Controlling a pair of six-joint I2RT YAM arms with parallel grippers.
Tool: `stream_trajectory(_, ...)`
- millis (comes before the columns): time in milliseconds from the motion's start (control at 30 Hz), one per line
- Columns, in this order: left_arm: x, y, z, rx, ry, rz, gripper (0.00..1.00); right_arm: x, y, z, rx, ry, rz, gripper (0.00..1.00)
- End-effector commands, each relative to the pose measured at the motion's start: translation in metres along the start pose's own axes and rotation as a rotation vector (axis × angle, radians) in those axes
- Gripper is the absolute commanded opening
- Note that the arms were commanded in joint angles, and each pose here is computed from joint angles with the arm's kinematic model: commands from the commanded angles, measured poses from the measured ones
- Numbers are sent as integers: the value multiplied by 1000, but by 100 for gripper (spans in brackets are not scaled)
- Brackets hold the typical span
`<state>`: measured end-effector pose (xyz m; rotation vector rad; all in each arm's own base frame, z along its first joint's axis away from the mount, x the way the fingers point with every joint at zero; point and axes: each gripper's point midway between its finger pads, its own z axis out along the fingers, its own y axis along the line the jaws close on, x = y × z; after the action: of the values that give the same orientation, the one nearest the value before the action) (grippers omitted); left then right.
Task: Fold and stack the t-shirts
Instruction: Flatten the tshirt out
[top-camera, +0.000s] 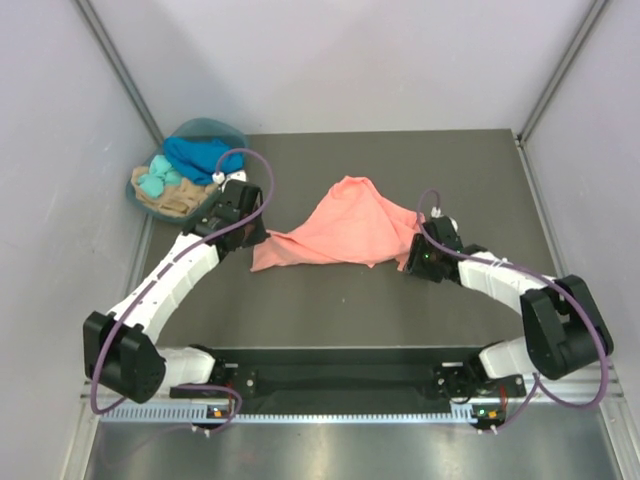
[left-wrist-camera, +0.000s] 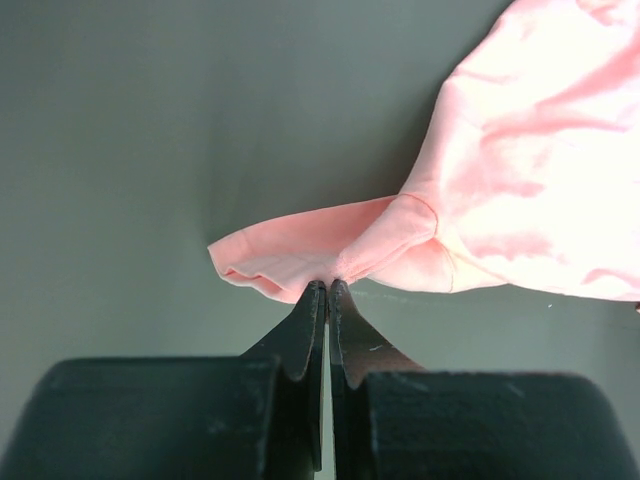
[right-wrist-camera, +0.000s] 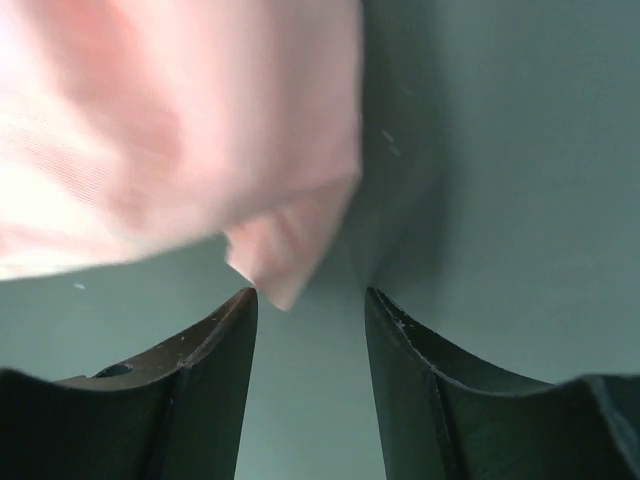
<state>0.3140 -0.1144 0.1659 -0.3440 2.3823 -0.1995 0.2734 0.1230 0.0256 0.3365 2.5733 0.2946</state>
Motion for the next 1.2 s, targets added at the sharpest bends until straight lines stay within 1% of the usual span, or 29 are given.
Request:
stream_trajectory(0, -11, -9, 1, 36, -35, -2, 0, -16, 24, 11, -106, -82, -16, 48)
stream_trajectory(33, -13, -9, 1, 36, -41, -3, 0, -16, 23, 14, -100, -82, -15, 47)
stream_trajectory(100, -16, -11, 2, 36, -44, -4, 0, -19, 21, 18, -81, -84, -20, 38)
stream_trajectory(133, -18, -10, 1, 31, -51, -5, 0, -32, 22, 15, -61, -117, -27, 31)
stream_trajectory(167, -25, -13, -3, 33, -69, -9, 0, -33, 16, 8, -18, -108, -33, 7)
stream_trajectory(200, -32, -12, -6, 27, -88, -9, 0, -40, 12, 1, 25, -117, -34, 0)
stream_trajectory(233, -38, -13, -9, 22, -105, -11, 0, -72, 11, -15, 90, -201, -31, 0)
stream_trajectory(267, -55, -16, -18, 19, -151, -20, 0, -75, 2, -32, 145, -193, -43, 0)
stream_trajectory(300, -63, -18, -23, 24, -171, -15, 0, -85, 1, -46, 171, -219, -47, 0)
stream_trajectory(333, -69, -21, -29, 29, -185, -13, 0, -112, 7, -70, 185, -292, -39, 0)
stream_trajectory(367, -87, -28, -41, 47, -222, -20, 0, -112, 0, -92, 216, -289, -45, 0)
stream_trajectory(400, -89, -25, -47, 27, -218, -12, 0, -118, -1, -108, 226, -308, -43, 0)
stream_trajectory(433, -96, -27, -54, 25, -234, -12, 0, -134, 2, -132, 225, -361, -24, 0)
stream_trajectory(467, -109, -32, -70, 41, -271, -14, 0, -131, -4, -152, 236, -363, -24, 0)
stream_trajectory(533, -114, -30, -85, 24, -290, 1, 0, -142, 0, -182, 218, -402, -23, 0)
stream_trajectory(567, -119, -34, -95, 38, -307, 8, 0, -139, -4, -194, 230, -392, -28, 0)
stream_trajectory(633, -114, -38, -98, 58, -279, 26, 0, -146, -1, -210, 223, -409, -39, 0)
stream_trajectory(733, -96, -51, -86, 136, -215, 45, 0, -147, 0, -208, 230, -390, -76, 0)
stream_trajectory(833, -58, -47, -53, 136, -104, 67, 0, -150, 9, -179, 221, -335, -135, 0)
stream_trajectory(967, -27, -39, -28, 115, -19, 76, 0, -156, 16, -141, 228, -273, -203, 0)
stream_trajectory(1033, -14, -34, -19, 106, 13, 78, 0, -163, 15, -121, 237, -253, -198, 0)
stream_trajectory(1100, -7, -35, -14, 116, 29, 75, 0, -163, 17, -107, 210, -229, -189, 1)
stream_trajectory(1133, 4, -32, -8, 111, 56, 77, 0, -165, 13, -93, 221, -211, -177, 2)
stream_trajectory(1167, 10, -34, -7, 131, 81, 74, 0, -167, 13, -88, 221, -206, -174, 6)
